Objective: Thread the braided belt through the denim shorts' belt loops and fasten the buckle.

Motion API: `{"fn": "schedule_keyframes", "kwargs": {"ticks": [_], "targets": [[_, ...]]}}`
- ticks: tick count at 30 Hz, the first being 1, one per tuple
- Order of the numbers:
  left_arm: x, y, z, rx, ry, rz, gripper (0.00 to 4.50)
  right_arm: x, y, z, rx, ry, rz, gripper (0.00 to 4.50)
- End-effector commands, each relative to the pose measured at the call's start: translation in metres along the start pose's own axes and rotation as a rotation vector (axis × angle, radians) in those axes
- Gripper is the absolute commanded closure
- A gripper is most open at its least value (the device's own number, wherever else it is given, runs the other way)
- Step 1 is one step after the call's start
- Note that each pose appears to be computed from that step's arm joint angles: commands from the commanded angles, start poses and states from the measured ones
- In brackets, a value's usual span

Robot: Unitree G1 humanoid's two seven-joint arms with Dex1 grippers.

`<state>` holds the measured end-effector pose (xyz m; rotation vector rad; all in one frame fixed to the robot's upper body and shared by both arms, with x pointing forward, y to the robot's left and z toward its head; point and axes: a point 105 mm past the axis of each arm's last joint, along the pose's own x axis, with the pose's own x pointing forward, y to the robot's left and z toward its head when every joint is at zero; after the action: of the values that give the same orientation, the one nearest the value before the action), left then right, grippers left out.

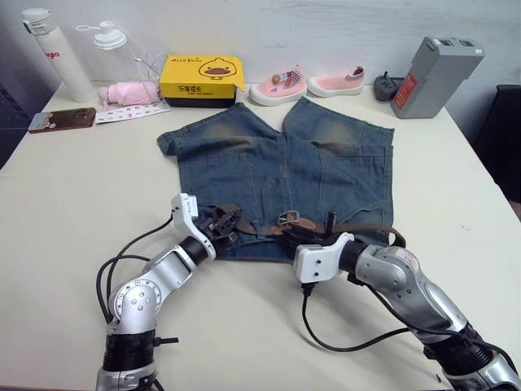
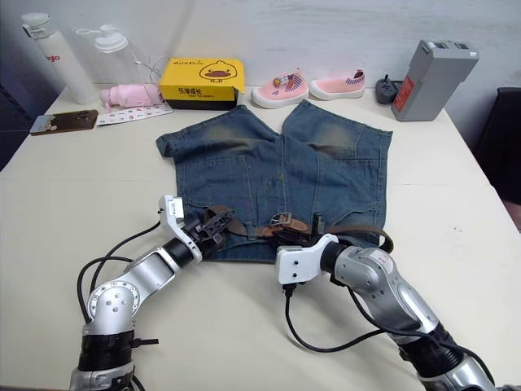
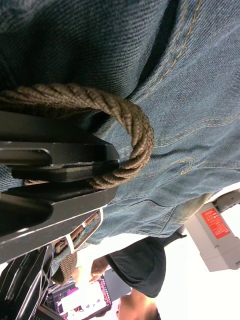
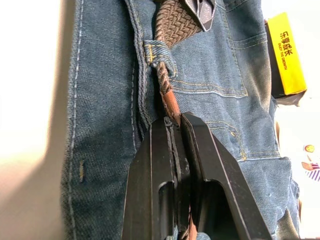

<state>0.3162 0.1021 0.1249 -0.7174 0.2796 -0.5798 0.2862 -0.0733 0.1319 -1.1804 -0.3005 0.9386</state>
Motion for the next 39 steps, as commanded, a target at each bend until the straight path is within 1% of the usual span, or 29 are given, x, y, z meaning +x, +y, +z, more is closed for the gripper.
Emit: {"fn": "schedule_keyframes", "kwargs": {"ticks": [1, 2, 4, 5, 6, 8, 9, 10, 13, 16, 19, 20, 23, 24, 25, 26, 27, 28, 29, 31, 33, 34, 39], "targets": [[0.0, -0.009, -0.002, 0.019, 0.011, -0.043, 4.5, 0.0, 0.0, 0.006, -0.002, -0.027, -0.001, 4.48], [0.0, -0.009, -0.001, 0.023, 0.009, -0.048, 4.5, 0.0, 0.0, 0.006, 0.001, -0.027, 0.001, 4.48], [-0.002, -0.011, 0.002, 0.016, -0.013, -0.058, 3.62, 0.0, 0.001, 0.006, 0.003, -0.026, 0.002, 4.5], [-0.003, -0.013, 0.002, 0.031, -0.006, -0.071, 3.4, 0.0, 0.001, 0.006, 0.003, -0.025, 0.002, 4.5], [-0.005, -0.015, 0.0, 0.047, 0.01, -0.078, 2.9, 0.0, 0.001, 0.006, 0.005, -0.025, 0.002, 4.5], [-0.009, -0.016, -0.004, 0.073, 0.052, -0.079, 2.17, -0.001, 0.001, 0.005, 0.006, -0.022, 0.002, 4.5], [-0.013, -0.016, -0.004, 0.078, 0.061, -0.081, 1.72, -0.001, 0.001, 0.005, 0.008, -0.02, 0.001, 4.5], [-0.017, -0.016, -0.005, 0.087, 0.073, -0.085, 1.41, -0.001, 0.001, 0.005, 0.008, -0.019, 0.001, 4.5], [-0.031, -0.019, -0.003, 0.104, 0.085, -0.098, 1.41, -0.001, 0.001, 0.003, 0.014, -0.012, -0.002, 4.5], [-0.041, -0.015, -0.007, 0.142, 0.126, -0.073, 1.41, -0.001, 0.001, 0.002, 0.017, -0.009, -0.005, 4.5], [-0.046, -0.019, -0.01, 0.171, 0.148, -0.085, 1.41, -0.001, 0.0, 0.002, 0.019, -0.007, -0.008, 4.5], [-0.046, -0.017, -0.012, 0.202, 0.162, -0.072, 1.41, -0.001, 0.0, 0.002, 0.019, -0.006, -0.009, 4.5], [-0.045, -0.014, -0.019, 0.319, 0.218, -0.048, 2.27, 0.0, 0.0, 0.002, 0.02, -0.005, -0.011, 4.5], [-0.044, -0.013, -0.024, 0.365, 0.246, -0.044, 2.64, 0.0, 0.0, 0.002, 0.02, -0.005, -0.012, 4.5], [-0.043, -0.01, -0.028, 0.402, 0.275, -0.03, 3.08, -0.001, -0.001, 0.002, 0.02, -0.004, -0.014, 4.5], [-0.042, -0.007, -0.031, 0.427, 0.292, -0.02, 3.85, -0.001, -0.001, 0.002, 0.02, -0.003, -0.015, 4.5], [-0.04, -0.003, -0.036, 0.485, 0.33, -0.003, 3.95, -0.002, -0.002, 0.001, 0.021, 0.002, -0.019, 4.5], [-0.04, 0.001, -0.042, 0.545, 0.371, 0.006, 4.34, -0.004, -0.002, 0.0, 0.024, 0.008, -0.024, 4.5], [-0.041, 0.005, -0.047, 0.591, 0.405, 0.011, 4.44, -0.006, -0.003, 0.0, 0.024, 0.015, -0.028, 4.5], [-0.043, 0.009, -0.053, 0.641, 0.44, 0.018, 4.44, -0.011, -0.004, 0.0, 0.026, 0.024, -0.034, 4.5], [-0.046, 0.015, -0.061, 0.76, 0.503, 0.01, 4.44, -0.021, -0.008, 0.0, 0.034, 0.041, -0.059, 4.5], [-0.047, 0.016, -0.064, 0.789, 0.517, 0.004, 4.44, -0.026, -0.012, 0.0, 0.041, 0.05, -0.078, 4.5], [-0.047, 0.021, -0.065, 0.835, 0.525, -0.011, 4.44, -0.054, -0.029, 0.005, 0.075, 0.067, -0.18, 4.5]]}}
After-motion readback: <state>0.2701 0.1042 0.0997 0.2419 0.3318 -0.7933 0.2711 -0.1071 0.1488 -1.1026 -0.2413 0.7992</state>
